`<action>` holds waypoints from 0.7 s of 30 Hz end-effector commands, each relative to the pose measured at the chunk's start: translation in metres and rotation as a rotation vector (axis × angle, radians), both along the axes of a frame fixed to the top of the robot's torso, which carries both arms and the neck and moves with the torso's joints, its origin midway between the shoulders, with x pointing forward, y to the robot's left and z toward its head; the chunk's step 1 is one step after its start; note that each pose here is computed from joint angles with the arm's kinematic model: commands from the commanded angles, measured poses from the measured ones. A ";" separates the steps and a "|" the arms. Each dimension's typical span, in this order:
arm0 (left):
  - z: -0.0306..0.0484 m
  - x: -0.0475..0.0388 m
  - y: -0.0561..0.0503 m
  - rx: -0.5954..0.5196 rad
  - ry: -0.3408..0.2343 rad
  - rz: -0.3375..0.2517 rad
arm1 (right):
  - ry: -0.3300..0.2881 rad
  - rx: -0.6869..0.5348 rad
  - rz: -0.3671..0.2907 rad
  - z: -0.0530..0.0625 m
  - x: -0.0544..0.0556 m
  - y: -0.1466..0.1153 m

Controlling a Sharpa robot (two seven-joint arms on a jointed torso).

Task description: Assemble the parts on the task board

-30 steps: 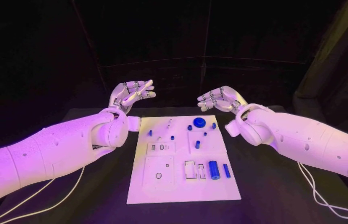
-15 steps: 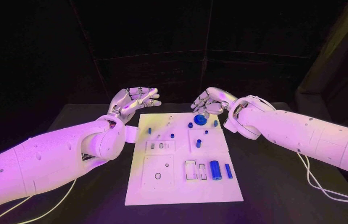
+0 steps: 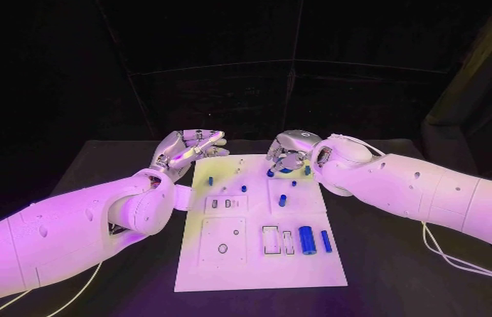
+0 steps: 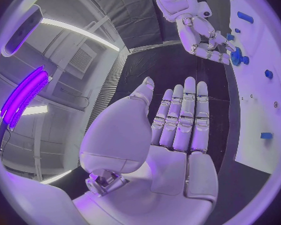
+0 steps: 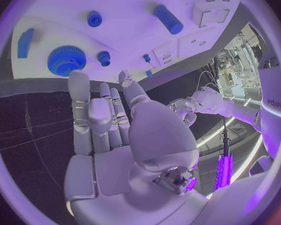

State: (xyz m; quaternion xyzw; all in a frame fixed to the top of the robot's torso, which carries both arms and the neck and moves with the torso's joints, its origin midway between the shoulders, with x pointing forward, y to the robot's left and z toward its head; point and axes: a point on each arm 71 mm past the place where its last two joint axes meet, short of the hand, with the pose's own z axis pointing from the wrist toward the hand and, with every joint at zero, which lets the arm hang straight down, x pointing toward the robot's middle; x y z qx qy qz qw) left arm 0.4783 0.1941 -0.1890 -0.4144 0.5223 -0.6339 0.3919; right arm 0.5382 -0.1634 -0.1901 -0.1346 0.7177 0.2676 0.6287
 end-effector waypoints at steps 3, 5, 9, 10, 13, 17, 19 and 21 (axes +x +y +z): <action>0.0025 -0.0024 -0.003 -0.005 -0.004 -0.028 | -0.002 -0.115 -0.011 -0.002 0.001 0.003; 0.0026 -0.0029 -0.003 -0.006 -0.004 -0.030 | -0.002 -0.121 -0.010 -0.002 0.002 0.004; 0.0028 -0.0033 -0.003 -0.006 -0.002 -0.032 | -0.001 -0.127 -0.009 -0.002 0.003 0.006; 0.0028 -0.0036 -0.003 -0.006 -0.002 -0.032 | 0.000 -0.129 -0.009 -0.003 0.003 0.006; 0.0029 -0.0038 -0.003 -0.006 -0.001 -0.032 | 0.007 -0.135 -0.008 -0.003 0.003 0.007; 0.0027 -0.0036 -0.003 -0.005 0.000 -0.031 | 0.019 -0.145 -0.004 -0.005 0.004 0.009; 0.0027 -0.0037 -0.002 -0.004 0.001 -0.030 | 0.024 -0.148 -0.003 -0.005 0.004 0.010; 0.0027 -0.0037 -0.001 -0.004 0.002 -0.030 | 0.029 -0.152 -0.003 -0.006 0.005 0.010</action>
